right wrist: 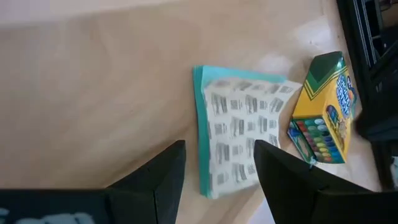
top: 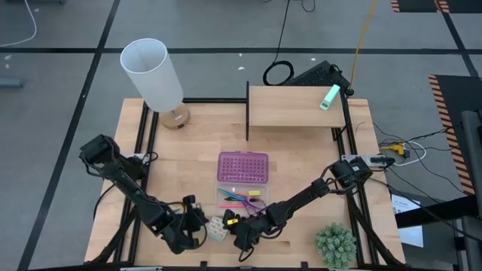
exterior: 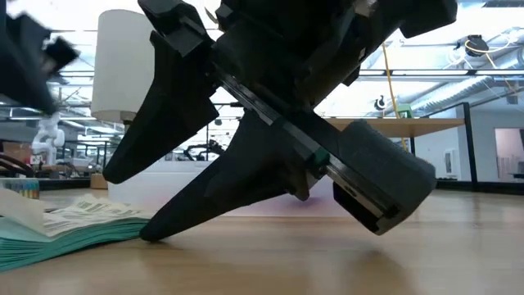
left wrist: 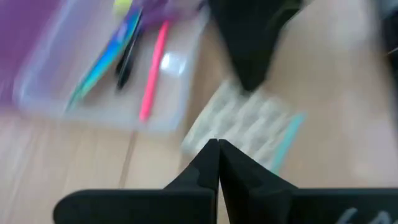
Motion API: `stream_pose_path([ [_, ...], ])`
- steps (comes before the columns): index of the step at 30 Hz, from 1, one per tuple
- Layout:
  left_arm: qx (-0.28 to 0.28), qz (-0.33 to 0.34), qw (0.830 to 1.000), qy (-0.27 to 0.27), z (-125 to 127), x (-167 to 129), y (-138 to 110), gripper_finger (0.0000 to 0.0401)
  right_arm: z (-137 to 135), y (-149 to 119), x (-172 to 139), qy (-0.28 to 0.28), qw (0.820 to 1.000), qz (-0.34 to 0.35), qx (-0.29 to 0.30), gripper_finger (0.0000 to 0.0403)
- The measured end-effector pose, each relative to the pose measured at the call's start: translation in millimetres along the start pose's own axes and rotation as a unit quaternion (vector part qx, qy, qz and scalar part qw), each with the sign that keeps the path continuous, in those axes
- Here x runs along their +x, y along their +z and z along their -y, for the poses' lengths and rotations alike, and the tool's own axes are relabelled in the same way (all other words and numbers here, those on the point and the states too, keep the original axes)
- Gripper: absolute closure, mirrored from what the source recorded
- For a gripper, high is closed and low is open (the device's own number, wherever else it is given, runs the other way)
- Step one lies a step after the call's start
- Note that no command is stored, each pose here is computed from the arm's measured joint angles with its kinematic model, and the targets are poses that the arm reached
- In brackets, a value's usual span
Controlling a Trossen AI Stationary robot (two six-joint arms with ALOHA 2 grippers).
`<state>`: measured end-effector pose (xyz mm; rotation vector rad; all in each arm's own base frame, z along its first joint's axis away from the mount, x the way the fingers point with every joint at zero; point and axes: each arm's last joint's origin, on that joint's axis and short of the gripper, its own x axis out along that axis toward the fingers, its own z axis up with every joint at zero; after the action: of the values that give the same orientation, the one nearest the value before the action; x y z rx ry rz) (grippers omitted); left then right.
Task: Pack school essentials
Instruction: Put the green sticky notes into the violet plastic pencil case
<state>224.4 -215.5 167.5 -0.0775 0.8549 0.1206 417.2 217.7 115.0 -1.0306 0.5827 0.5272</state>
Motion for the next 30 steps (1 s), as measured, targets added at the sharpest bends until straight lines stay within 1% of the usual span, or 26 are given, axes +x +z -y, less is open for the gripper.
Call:
stream_pose_path([
  [3, -0.02, -0.037, 0.999, 0.022, -5, 8, -7, 0.0391, -1, 5, -1, -0.004, 1.0, 0.013, 0.021, 0.0216],
  [7, -0.009, -0.057, 0.998, 0.015, -4, 27, -10, 0.0391, -3, 11, -2, -0.005, 0.999, 0.036, 0.027, 0.0216],
  [9, -0.011, -0.068, 0.998, 0.004, -4, 38, -9, 0.0391, -2, 11, -2, -0.006, 0.999, 0.038, 0.027, 0.0216],
  [11, -0.015, -0.085, 0.996, 0.004, -6, 48, -10, 0.0391, -2, 10, -2, -0.005, 0.999, 0.036, 0.028, 0.0216],
  [13, -0.022, -0.087, 0.996, 0.005, -8, 53, -10, 0.0391, -2, 10, -2, -0.004, 0.999, 0.034, 0.028, 0.0216],
  [17, -0.027, -0.089, 0.996, 0.004, -8, 56, -9, 0.0391, -2, 9, -2, -0.004, 0.999, 0.033, 0.028, 0.0216],
  [21, -0.037, -0.086, 0.996, 0.002, -8, 56, -9, 0.0391, -4, 8, -2, 0.008, 0.999, 0.03, 0.026, 0.0216],
  [25, -0.072, -0.087, 0.994, 0.0, -6, 55, -10, 0.0391, -4, 8, -2, 0.012, 0.999, 0.035, 0.037, 0.0216],
  [30, -0.134, -0.091, 0.987, -0.003, -3, 47, -10, 0.0391, -4, 8, -2, 0.011, 0.998, 0.034, 0.042, 0.0216],
])
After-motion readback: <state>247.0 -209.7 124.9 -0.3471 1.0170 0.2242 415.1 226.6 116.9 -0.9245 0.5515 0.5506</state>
